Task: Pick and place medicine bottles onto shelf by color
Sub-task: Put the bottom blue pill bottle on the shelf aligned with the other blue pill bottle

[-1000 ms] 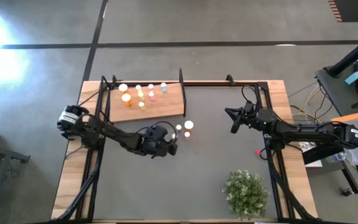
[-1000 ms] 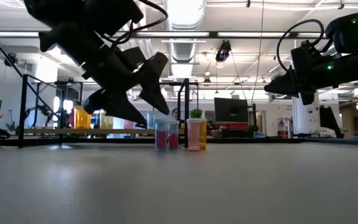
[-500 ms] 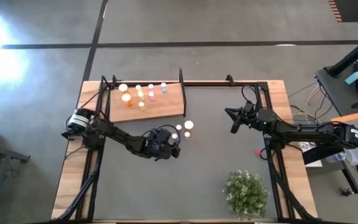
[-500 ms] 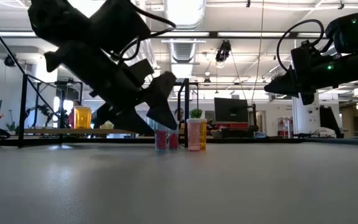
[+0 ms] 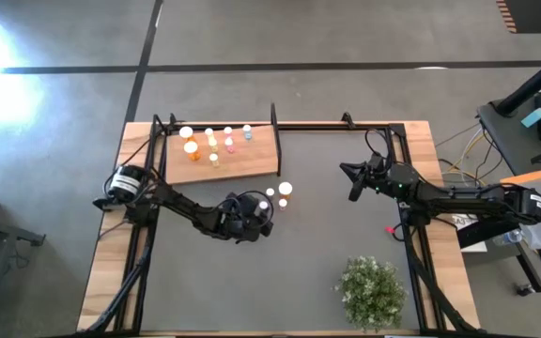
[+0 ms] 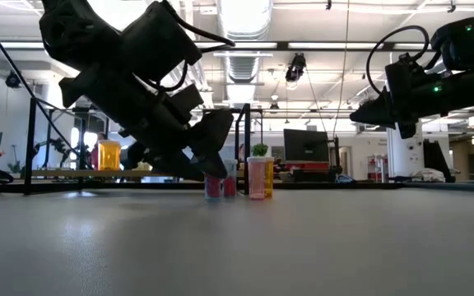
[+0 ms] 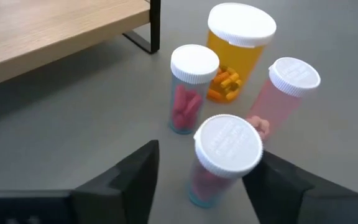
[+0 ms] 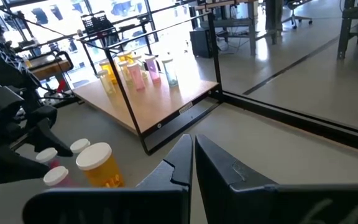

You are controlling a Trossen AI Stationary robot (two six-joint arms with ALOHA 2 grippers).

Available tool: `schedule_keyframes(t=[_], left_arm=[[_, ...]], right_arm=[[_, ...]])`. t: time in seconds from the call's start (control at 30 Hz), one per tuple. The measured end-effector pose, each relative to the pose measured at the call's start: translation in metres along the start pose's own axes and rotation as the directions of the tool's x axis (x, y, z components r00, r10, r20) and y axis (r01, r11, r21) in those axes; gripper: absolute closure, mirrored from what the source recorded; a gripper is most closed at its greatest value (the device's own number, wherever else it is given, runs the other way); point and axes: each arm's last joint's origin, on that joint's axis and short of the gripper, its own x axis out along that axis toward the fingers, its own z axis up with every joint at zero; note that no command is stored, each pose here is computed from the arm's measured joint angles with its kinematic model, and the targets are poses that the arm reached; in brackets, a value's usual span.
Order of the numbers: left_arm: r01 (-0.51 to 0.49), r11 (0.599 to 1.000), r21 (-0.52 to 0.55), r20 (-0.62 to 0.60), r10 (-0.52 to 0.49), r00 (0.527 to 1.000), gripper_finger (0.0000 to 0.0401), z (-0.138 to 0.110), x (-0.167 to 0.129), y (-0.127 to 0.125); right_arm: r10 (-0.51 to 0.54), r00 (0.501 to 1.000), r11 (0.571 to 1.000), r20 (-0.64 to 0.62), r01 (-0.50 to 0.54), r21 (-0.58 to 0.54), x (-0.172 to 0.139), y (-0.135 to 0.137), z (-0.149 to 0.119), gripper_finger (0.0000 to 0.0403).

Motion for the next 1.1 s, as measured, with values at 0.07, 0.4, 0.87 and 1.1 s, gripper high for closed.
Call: schedule_keyframes(t=[0.07, 0.4, 0.87, 1.1], left_arm=[[0.000, 1.000, 0.000, 0.000, 0.000, 1.000, 0.0220, 0.000, 0.000, 0.000], [0.000, 1.000, -0.001, 0.000, 0.000, 1.000, 0.0305, 0.000, 0.000, 0.000], [-0.073, 0.996, 0.054, 0.104, 0.067, 0.992, 0.0314, 0.019, -0.013, 0.004], [-0.188, 0.979, 0.081, 0.248, 0.163, 0.955, 0.0314, 0.052, -0.008, 0.008]], right_arm=[[0.000, 1.000, 1.000, 0.000, 0.000, 0.000, 0.000, 0.000, 0.000, 0.0394], [0.001, 1.000, 1.000, 0.000, -0.001, 0.000, 0.000, 0.000, 0.000, 0.0394], [0.000, 1.000, 1.000, 0.000, 0.000, 0.000, 0.000, 0.000, 0.000, 0.0394], [0.000, 1.000, 1.000, 0.000, 0.000, 0.000, 0.000, 0.000, 0.000, 0.0394]])
